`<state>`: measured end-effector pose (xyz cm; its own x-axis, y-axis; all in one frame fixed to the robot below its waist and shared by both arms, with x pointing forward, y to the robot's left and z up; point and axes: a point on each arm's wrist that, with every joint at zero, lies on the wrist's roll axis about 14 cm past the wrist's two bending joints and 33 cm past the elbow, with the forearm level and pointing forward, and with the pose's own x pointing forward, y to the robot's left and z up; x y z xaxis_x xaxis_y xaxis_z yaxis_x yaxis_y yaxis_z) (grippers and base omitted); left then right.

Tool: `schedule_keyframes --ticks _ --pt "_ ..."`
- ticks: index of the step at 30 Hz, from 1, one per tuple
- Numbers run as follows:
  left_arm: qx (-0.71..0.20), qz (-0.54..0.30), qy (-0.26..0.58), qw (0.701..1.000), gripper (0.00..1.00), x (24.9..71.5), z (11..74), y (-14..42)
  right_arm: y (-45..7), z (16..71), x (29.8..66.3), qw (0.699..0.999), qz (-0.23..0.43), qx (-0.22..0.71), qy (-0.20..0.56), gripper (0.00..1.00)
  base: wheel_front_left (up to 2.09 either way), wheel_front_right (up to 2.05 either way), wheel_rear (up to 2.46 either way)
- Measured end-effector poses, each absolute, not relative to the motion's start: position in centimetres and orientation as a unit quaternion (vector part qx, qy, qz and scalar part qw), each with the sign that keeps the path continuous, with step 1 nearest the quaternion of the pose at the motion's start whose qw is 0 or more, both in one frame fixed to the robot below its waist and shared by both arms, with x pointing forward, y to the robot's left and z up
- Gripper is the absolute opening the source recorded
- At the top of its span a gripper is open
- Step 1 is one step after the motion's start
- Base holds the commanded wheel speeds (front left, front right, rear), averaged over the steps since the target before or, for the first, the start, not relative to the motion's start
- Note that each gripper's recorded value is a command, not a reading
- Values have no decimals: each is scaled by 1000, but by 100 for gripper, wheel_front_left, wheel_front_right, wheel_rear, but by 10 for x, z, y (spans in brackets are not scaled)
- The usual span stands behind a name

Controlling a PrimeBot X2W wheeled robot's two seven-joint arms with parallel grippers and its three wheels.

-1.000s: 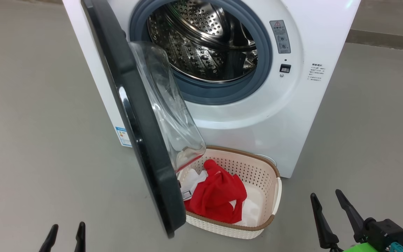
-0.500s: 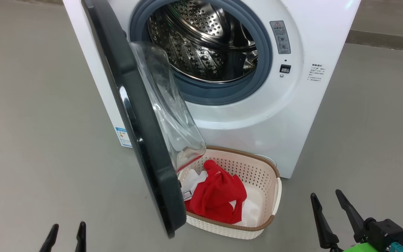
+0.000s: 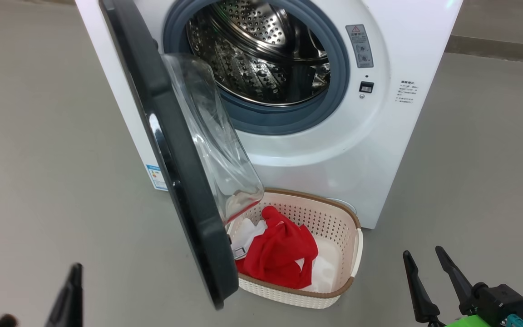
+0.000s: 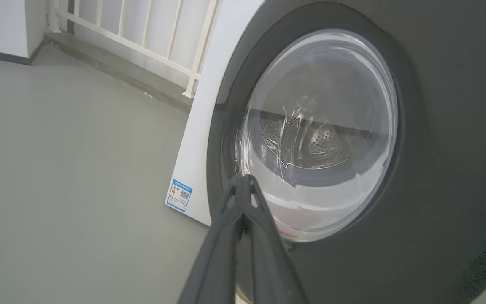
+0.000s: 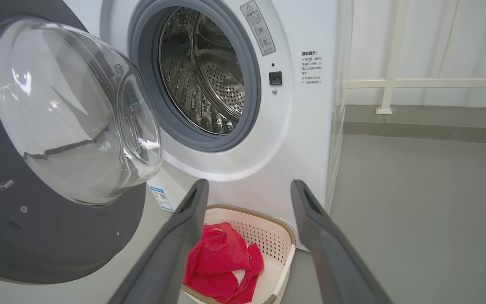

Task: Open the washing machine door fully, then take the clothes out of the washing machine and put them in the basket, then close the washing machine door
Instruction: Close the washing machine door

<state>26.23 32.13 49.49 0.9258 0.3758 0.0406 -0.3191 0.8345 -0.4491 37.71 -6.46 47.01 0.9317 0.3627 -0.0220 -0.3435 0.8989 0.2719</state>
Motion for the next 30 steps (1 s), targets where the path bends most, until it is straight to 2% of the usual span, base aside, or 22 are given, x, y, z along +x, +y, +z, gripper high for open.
schedule_keyframes --ticks 4,9,13,17,24,30 --pt "-320 198 -123 918 0 265 516 339 -67 468 377 974 178 133 38 100 0 0 0" --pt "-483 181 -200 833 0 274 547 352 -69 467 377 975 173 134 40 100 0 0 0" --pt "-582 112 -183 784 0 286 564 342 -71 465 378 975 170 135 42 100 0 0 0" --pt "-631 29 -118 766 0 298 568 315 -73 462 378 975 168 136 46 100 0 0 0" --pt "-627 -79 -6 775 0 306 569 271 -76 458 378 976 163 137 50 100 0 0 0" --pt "-626 -133 41 767 0 312 570 248 -79 456 380 976 157 139 54 100 0 0 0"
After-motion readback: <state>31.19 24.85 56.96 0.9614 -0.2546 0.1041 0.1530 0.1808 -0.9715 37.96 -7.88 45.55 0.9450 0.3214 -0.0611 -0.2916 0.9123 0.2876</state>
